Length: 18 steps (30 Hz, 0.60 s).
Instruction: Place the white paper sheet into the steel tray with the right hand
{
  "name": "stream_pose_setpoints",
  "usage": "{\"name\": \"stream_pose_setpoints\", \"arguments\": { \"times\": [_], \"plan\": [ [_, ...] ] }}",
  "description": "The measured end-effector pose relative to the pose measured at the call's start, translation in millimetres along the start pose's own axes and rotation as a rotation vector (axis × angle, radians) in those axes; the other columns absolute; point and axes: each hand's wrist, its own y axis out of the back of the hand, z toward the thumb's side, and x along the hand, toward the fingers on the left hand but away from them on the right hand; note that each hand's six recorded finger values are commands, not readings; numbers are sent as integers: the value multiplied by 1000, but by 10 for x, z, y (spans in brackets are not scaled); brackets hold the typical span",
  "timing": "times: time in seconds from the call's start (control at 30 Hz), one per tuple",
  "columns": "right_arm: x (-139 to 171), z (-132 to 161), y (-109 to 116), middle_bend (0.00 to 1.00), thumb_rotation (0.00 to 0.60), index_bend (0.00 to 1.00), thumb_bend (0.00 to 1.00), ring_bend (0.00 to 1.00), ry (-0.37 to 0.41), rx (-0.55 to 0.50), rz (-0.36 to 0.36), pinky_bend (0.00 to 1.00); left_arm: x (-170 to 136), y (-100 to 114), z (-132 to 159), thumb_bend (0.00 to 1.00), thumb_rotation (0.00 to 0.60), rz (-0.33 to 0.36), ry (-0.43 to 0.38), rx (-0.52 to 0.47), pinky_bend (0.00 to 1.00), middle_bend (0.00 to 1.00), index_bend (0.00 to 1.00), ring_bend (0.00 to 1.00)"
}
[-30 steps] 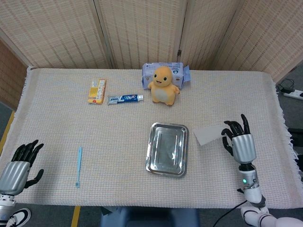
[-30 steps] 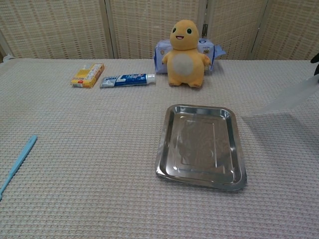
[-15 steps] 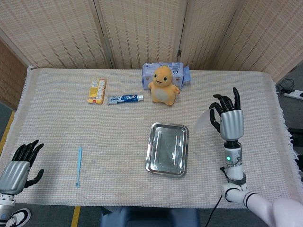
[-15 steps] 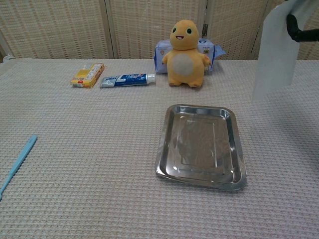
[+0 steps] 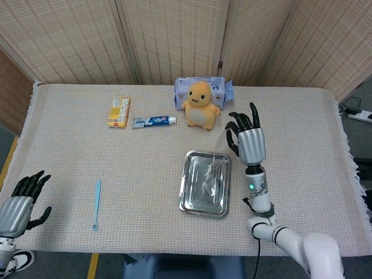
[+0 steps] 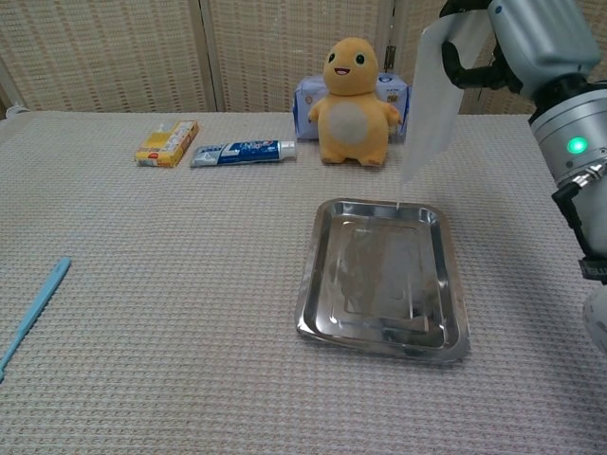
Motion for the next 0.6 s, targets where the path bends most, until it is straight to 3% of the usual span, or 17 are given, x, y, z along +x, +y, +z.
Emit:
{"name": "stream_pose_setpoints", "arguments": {
  "times": [0.23, 0.6],
  "plan": [
    [244, 215, -224, 354, 600, 673, 586, 320, 58, -42, 71, 0, -24, 66, -65, 463, 600, 23, 14, 5, 0, 0, 0, 25],
    [1023, 317, -413, 355, 600, 674, 585, 351, 157, -40, 213, 0, -92, 117, -60, 462, 600, 42, 4, 1, 0, 0, 0, 25]
  ]
}}
